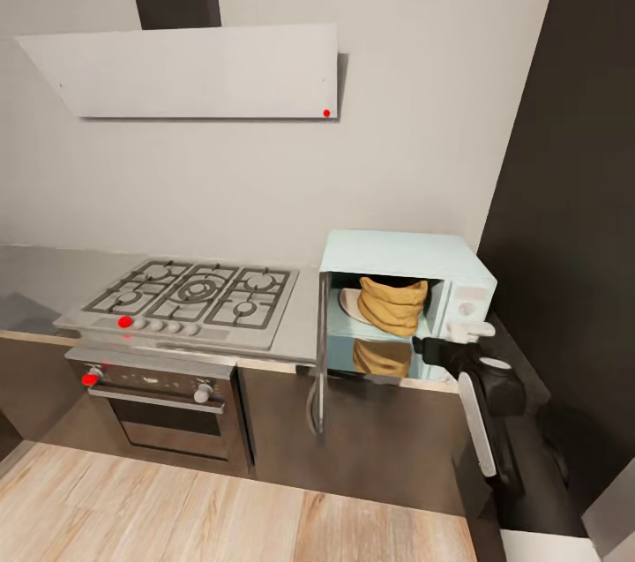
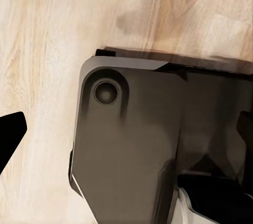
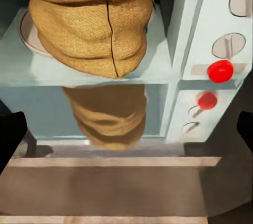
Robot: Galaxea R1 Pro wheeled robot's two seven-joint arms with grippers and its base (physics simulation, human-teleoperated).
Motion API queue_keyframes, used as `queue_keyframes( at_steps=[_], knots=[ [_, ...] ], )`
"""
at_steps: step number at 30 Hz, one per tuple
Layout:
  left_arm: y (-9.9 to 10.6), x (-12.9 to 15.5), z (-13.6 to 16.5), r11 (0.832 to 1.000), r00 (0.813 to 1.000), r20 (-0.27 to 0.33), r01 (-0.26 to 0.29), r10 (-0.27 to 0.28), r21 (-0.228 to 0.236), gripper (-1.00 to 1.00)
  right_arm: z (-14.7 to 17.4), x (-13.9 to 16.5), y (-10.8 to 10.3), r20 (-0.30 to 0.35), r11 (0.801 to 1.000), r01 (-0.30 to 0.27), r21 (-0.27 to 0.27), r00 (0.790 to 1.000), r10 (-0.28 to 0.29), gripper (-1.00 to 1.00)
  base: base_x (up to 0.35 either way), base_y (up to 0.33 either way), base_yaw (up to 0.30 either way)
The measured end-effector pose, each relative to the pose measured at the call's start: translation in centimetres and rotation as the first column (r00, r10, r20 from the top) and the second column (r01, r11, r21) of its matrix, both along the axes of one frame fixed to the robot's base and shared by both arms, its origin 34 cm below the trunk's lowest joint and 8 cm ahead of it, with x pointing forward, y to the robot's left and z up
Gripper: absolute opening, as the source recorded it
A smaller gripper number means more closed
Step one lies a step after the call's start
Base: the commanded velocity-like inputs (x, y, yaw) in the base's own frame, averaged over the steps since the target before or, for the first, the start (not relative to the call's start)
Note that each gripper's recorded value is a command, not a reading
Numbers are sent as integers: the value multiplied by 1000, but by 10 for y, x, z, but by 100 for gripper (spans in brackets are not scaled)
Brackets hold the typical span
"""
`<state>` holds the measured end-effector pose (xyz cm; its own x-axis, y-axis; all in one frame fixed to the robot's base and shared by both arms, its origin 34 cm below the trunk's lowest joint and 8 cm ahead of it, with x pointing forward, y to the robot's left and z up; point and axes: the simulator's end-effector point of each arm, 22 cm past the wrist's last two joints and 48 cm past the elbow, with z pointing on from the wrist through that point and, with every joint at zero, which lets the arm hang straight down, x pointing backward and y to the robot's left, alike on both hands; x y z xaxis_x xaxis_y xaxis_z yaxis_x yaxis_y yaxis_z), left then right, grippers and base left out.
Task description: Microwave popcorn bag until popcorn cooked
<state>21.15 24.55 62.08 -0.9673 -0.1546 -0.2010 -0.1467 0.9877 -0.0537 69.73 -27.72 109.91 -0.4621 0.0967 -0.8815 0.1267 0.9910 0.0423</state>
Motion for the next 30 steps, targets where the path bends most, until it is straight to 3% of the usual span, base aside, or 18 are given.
queue_keyframes(
  at_steps=[5,9,11,14,15,18,19,23,30],
  knots=[
    [0,0,0,1000,1000,0,0,0,0,100,-7,-3,-4,70,1000,7,-27,998,-5,100,0,0,0],
    [-1,0,0,1000,1000,0,0,0,-1,100,-16,9,11,142,997,-47,-54,988,54,100,0,0,0],
    [-1,0,0,1000,1000,1,3,-3,-1,100,-40,20,28,163,988,-145,-54,975,152,100,0,0,0],
    [-1,0,0,1000,1000,0,6,-6,-1,100,-49,52,59,222,950,-312,-30,924,311,100,0,0,0],
    [-1,0,0,1000,1000,0,6,-6,-1,100,-55,69,62,222,942,-335,-27,917,332,100,0,0,0],
    [-1,0,0,1000,1000,0,6,-6,0,100,-54,94,57,240,939,-342,-37,909,341,100,0,0,0],
    [-1,0,0,1000,1000,0,7,-7,-1,100,-58,101,44,228,943,-331,-45,915,332,100,0,0,0],
    [-2,0,0,1000,1000,1,10,-10,-1,100,-58,106,27,220,947,-316,-60,921,321,100,0,0,0],
    [-2,0,0,1000,1000,1,10,-10,-1,100,-58,116,-23,209,969,-224,-105,948,242,100,0,0,0]
  ],
)
